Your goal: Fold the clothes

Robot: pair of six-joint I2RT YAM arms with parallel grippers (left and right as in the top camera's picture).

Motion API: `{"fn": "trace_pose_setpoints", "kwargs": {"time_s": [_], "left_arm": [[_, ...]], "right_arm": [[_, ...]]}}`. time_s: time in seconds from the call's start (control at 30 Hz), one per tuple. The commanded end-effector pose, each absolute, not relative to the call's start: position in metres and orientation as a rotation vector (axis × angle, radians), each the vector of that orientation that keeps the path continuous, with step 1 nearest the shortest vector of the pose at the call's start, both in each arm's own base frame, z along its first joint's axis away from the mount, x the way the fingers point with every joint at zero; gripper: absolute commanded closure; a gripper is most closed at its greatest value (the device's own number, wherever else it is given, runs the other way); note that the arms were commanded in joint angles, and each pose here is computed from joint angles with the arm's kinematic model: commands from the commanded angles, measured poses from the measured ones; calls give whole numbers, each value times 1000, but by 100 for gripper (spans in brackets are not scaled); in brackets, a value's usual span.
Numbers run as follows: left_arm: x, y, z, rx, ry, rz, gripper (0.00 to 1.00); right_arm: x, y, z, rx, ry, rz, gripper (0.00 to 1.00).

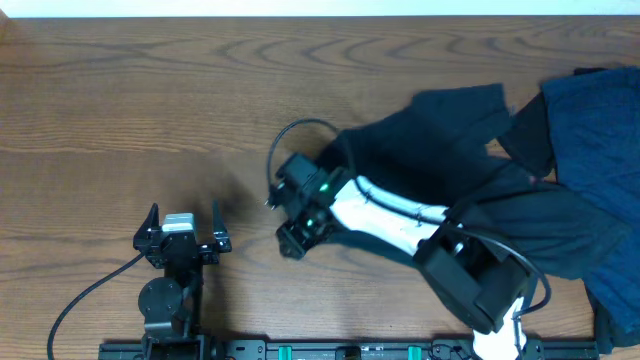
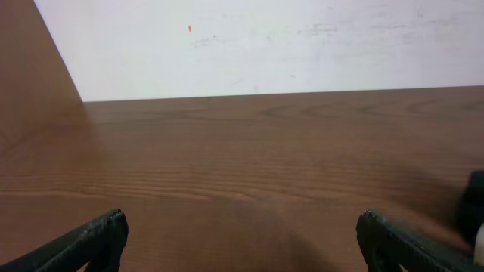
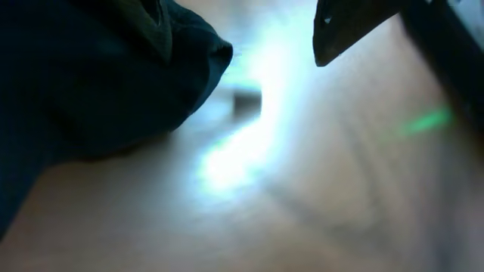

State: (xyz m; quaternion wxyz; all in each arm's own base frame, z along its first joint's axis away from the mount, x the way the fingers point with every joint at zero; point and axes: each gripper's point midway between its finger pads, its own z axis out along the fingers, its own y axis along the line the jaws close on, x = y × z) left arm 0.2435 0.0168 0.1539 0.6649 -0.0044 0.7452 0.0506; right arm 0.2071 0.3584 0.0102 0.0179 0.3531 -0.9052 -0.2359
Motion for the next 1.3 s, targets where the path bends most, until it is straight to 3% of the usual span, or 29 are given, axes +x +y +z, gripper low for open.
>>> {"fn": "trace_pose_setpoints", "kwargs": {"time_s": [0.0, 0.37, 0.53, 0.67, 0.93, 1.17, 1.27], "left_arm": [[243, 21, 136, -19, 1730, 141, 2], [243, 21, 136, -19, 1730, 141, 2], [243, 21, 136, -19, 1730, 141, 2], [243, 21, 136, -19, 1730, 141, 2], [243, 21, 136, -19, 1730, 141, 2], [243, 21, 136, -19, 1730, 141, 2], [243, 21, 136, -19, 1730, 141, 2]], "right_arm": [[210, 368, 15, 1177, -2773, -761, 39], [261, 370, 92, 1253, -2849, -769, 33], [289, 327, 82, 889, -3041, -476, 36], [300, 308, 75, 740, -3072, -430, 36], [322, 285, 65, 700, -3166, -276, 35], [306, 309, 72, 874, -3028, -552, 41], [303, 313, 71, 989, -3012, -536, 43]]}}
